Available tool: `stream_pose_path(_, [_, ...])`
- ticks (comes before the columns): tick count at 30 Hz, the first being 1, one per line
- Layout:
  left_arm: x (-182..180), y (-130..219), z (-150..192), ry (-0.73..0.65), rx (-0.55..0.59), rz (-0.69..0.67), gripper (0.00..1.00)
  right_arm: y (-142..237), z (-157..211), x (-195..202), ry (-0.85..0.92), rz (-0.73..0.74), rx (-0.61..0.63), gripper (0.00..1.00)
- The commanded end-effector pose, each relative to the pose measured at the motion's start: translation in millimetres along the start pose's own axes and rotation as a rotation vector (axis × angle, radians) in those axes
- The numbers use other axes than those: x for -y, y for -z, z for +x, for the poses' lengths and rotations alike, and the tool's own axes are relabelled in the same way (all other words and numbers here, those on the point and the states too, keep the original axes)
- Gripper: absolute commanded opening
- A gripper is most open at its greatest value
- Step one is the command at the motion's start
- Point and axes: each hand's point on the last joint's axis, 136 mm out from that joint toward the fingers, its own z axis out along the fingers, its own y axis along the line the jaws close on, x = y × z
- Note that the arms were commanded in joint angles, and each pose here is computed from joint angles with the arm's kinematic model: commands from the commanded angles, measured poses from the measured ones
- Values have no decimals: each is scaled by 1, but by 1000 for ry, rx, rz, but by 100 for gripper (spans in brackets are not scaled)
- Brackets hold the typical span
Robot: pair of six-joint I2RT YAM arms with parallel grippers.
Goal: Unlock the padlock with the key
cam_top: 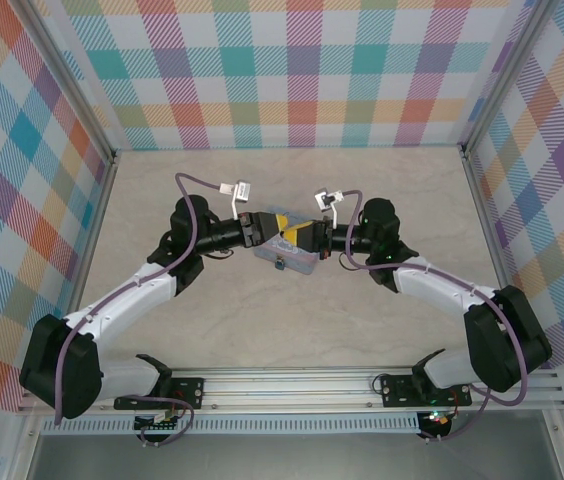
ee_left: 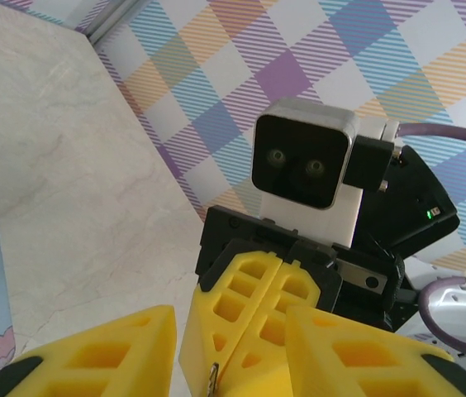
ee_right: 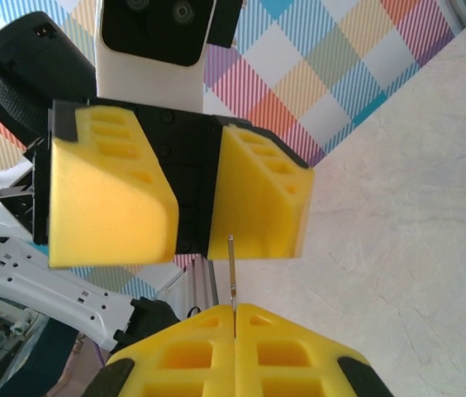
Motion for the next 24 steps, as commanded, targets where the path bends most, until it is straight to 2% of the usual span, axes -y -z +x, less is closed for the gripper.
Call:
stream_pose_path(1, [19, -3, -8, -72, 11, 61, 35, -4, -15, -14, 49, -49, 21, 4])
stream_pose_path(10, [19, -3, -10, -72, 20, 46, 1, -3, -15, -13, 35, -47, 30, 7])
stream_pose_path(18, [27, -1, -16, -78, 62, 35, 0, -1, -20, -19, 2, -113, 90, 32])
stream_pose_path(24, [27, -1, -16, -79, 72, 27, 0, -8, -17, -14, -47, -146, 81, 33])
